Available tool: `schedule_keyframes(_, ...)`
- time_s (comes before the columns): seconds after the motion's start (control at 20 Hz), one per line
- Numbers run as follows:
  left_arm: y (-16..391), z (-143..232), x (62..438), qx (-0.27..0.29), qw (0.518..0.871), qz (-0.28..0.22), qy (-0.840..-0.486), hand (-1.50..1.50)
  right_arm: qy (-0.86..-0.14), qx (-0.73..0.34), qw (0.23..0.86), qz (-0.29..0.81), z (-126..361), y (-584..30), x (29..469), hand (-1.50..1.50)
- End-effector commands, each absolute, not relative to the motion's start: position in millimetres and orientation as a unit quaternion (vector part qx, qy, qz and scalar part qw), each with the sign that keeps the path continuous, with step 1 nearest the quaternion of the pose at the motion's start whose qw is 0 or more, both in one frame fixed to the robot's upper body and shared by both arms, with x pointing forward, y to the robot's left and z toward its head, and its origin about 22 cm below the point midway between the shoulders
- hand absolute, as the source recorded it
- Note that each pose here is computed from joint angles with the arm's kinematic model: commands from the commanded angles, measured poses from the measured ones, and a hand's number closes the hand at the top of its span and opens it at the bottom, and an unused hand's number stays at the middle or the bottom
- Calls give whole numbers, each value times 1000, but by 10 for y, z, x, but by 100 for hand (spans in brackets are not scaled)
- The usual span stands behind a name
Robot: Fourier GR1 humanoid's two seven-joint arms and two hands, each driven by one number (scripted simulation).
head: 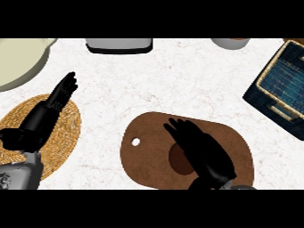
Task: Pick the cupcake from the cutting board and place it in the basket
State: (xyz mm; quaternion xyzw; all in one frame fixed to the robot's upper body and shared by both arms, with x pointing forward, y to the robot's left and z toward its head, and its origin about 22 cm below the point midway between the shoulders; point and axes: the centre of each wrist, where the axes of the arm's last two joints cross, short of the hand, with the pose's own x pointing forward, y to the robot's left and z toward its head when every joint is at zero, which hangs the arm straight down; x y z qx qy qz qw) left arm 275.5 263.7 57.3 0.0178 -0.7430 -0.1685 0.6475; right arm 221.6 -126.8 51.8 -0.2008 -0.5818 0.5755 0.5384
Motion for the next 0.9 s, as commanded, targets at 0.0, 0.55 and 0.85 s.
schedule_keyframes(0.0, 2788, 522, 2693, 19, 647, -161, -745, 0, -568, -211, 544, 581, 436, -1349, 2371, -150)
schedule_keyframes(0.55, 2621, 594, 2772, 17, 647, -168, -743, 0, -538, -186, 556, 606, 87, -1378, 2356, -150)
schedule_keyframes(0.85, 2622, 582, 2748, 13, 649, -170, -742, 0, -506, -170, 537, 653, 8, -1247, 2208, 150)
